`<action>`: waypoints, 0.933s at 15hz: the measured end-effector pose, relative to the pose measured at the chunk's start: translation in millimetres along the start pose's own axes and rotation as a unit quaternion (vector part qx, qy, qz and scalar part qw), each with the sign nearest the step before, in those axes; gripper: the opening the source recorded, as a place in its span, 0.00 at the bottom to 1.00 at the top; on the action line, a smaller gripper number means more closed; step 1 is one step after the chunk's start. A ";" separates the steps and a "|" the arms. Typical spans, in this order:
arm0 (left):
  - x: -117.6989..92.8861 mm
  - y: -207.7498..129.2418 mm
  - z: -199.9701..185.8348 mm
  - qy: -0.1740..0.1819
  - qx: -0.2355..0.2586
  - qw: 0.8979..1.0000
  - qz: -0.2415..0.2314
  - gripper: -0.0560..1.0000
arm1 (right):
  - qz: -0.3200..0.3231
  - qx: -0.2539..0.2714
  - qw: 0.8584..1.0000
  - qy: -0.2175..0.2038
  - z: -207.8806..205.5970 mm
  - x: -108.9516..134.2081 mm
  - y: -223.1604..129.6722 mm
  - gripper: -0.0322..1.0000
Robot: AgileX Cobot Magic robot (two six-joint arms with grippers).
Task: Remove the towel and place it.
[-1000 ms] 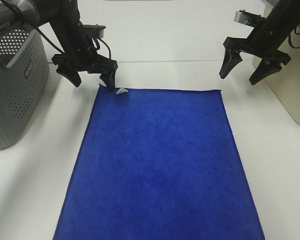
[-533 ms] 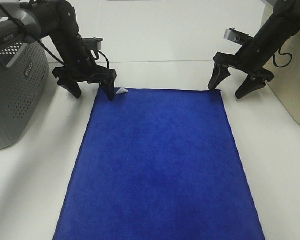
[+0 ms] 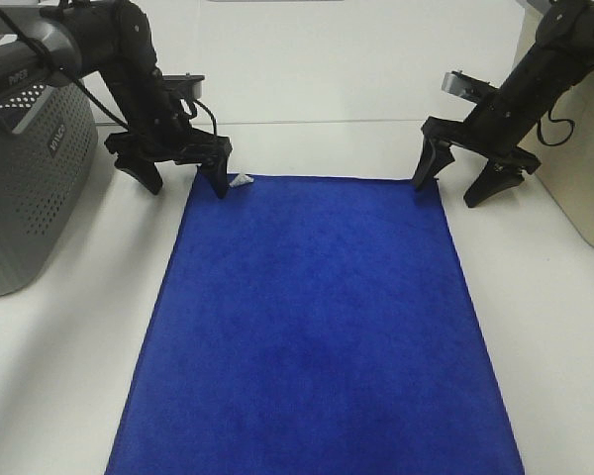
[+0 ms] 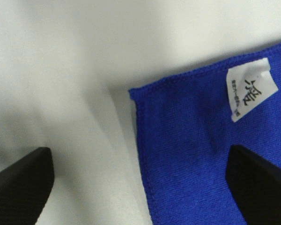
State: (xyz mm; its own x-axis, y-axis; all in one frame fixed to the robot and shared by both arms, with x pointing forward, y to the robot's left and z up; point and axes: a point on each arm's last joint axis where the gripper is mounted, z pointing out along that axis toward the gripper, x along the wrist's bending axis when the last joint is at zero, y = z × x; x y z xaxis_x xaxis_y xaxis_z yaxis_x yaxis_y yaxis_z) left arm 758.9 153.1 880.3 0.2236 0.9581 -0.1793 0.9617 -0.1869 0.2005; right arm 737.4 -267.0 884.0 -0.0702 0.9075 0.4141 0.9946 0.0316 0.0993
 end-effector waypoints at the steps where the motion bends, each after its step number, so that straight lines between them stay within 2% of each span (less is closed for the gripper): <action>1: 0.0 0.0 0.0 0.000 0.000 1.000 0.000 0.94 | -0.001 0.000 1.000 0.000 0.0 0.0 0.0 0.85; 8: -0.7 0.1 -0.1 -0.006 -0.001 1.000 -0.001 0.94 | -0.006 0.001 1.000 -0.008 0.2 -1.0 -0.1 0.85; 11: -8.5 0.2 3.4 -0.056 -0.001 0.998 0.010 0.94 | 0.003 0.000 1.000 -0.006 2.9 -1.8 0.3 0.85; 14: -28.7 0.7 9.1 -0.077 -0.012 0.997 0.027 0.94 | -0.002 -0.005 1.000 0.003 7.6 5.6 1.7 0.83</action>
State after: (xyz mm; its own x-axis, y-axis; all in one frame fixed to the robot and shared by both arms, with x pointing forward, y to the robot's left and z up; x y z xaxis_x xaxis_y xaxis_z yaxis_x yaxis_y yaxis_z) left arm 754.6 123.5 876.8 0.2981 0.9019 -0.3126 0.9441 -0.2302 0.2360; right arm 739.3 -258.7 879.6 -0.0746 0.9052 0.4184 0.9934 0.0308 0.1106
